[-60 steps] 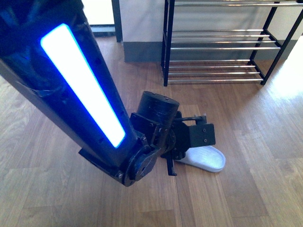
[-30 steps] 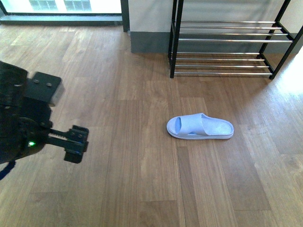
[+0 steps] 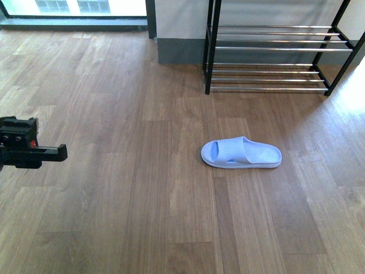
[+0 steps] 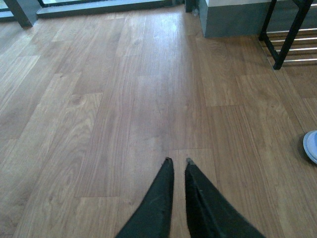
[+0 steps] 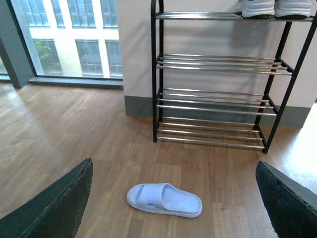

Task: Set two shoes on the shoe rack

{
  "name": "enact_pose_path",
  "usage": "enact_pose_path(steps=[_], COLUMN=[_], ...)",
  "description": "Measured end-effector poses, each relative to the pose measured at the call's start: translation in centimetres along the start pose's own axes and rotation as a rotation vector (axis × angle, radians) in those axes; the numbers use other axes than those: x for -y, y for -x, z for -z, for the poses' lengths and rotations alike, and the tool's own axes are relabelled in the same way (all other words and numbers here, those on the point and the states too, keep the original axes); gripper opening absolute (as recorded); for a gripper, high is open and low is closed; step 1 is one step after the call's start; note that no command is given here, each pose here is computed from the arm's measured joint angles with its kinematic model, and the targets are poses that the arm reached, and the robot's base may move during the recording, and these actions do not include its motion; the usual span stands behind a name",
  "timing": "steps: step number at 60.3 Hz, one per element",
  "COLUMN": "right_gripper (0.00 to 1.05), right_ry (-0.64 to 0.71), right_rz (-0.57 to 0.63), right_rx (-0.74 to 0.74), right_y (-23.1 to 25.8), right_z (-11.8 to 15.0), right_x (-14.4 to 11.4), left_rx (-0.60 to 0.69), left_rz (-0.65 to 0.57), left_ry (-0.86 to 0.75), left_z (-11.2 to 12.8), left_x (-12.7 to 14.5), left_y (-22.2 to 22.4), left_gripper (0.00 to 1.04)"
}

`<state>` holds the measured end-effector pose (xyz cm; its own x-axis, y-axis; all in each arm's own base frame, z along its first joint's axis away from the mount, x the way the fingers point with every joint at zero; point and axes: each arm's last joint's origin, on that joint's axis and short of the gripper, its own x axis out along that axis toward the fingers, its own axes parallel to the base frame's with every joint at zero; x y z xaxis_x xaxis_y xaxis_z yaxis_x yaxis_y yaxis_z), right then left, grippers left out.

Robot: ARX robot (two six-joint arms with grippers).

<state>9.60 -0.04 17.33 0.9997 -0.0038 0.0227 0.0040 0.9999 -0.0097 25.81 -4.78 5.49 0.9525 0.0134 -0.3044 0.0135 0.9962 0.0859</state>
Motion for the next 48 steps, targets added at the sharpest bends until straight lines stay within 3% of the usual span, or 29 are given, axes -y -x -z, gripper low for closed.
enact_pose_path(steps=[3,15,18,21,24,31,48], right_gripper=[0.95,0.95,0.95,0.95,0.95,0.95,0.95], right_ry=[0.000,0.000,0.000,0.000,0.000,0.000,0.000], right_rz=[0.000,0.000,-0.003,-0.002,0.002,-0.005,-0.002], right_rx=[0.000,0.000,0.000,-0.001,0.000,0.001,0.002], right_y=[0.0,0.0,0.0,0.0,0.0,0.0,0.0], right_z=[0.0,0.0,0.0,0.0,0.0,0.0,0.0], right_x=[0.0,0.0,0.0,0.0,0.0,0.0,0.0], left_rx=[0.001,0.002,-0.002,0.037,0.138,0.289,0.331], left_rz=[0.000,0.003,0.056,0.066,-0.001,0.003,0.001], left_ry=[0.002,0.002,0.022,0.049,0.078,0.084,0.085], left_z=[0.0,0.0,-0.6,-1.7,-3.0,-5.3,-6.5], left_x=[0.0,0.0,-1.3,-3.3,-4.9,-5.4,-5.5], left_y=[0.0,0.1,2.0,5.5,9.0,11.6,13.9], left_gripper=[0.02,0.01,0.01,0.01,0.01,0.01,0.01])
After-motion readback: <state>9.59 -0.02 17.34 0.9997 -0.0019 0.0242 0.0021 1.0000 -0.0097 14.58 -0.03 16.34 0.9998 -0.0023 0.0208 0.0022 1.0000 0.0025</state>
